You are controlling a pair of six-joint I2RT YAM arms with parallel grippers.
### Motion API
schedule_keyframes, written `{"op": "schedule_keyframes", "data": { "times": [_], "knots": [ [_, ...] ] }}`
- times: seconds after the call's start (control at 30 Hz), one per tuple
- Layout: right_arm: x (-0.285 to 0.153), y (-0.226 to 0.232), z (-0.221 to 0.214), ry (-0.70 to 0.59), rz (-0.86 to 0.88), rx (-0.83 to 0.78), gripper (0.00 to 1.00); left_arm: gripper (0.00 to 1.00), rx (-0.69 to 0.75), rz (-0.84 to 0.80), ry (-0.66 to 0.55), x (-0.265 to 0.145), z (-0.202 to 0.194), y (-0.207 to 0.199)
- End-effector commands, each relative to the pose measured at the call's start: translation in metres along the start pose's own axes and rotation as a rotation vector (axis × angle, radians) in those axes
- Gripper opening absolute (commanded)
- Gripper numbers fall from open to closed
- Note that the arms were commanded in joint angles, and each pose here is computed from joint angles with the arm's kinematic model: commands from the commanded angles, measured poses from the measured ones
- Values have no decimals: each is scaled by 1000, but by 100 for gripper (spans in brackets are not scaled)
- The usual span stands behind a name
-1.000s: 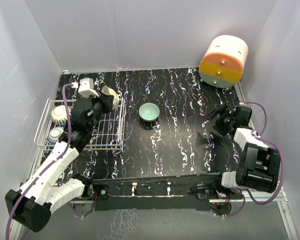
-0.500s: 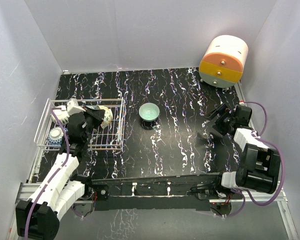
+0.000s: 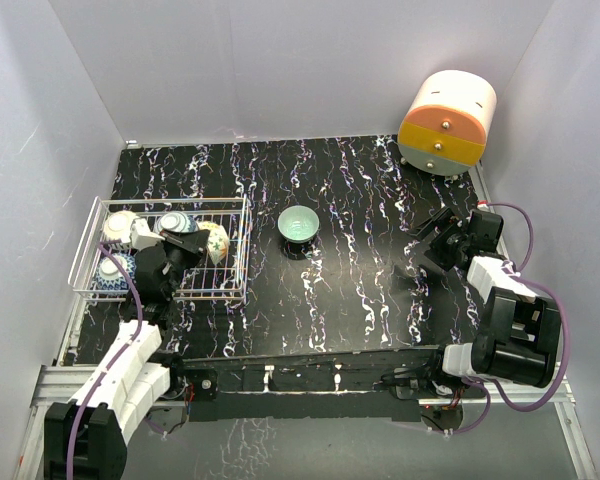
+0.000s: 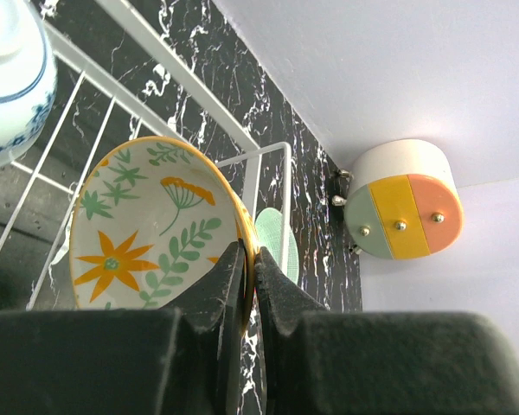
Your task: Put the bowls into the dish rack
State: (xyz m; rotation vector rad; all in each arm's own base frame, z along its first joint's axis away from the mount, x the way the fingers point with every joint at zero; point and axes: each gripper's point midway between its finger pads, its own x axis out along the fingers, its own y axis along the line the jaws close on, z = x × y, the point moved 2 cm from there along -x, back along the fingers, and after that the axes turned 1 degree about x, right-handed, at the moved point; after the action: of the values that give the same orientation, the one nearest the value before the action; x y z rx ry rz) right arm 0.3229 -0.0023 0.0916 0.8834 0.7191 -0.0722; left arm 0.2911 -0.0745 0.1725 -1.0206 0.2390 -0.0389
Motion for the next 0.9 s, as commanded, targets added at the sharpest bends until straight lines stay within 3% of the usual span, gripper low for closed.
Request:
{"op": "schedule_keyframes", "data": {
  "times": [0.0, 0.33, 0.87],
  "knots": [
    [-4, 11, 11, -46, 32, -49, 87, 0, -57, -152, -46, -3, 16, -32],
    [-2, 10, 10, -44, 31, -47, 87, 0, -153, -95, -19, -8, 3, 4],
    [-1, 10, 9, -42, 33, -46, 87, 0, -185, 193, 9, -17, -14, 81]
  ]
}}
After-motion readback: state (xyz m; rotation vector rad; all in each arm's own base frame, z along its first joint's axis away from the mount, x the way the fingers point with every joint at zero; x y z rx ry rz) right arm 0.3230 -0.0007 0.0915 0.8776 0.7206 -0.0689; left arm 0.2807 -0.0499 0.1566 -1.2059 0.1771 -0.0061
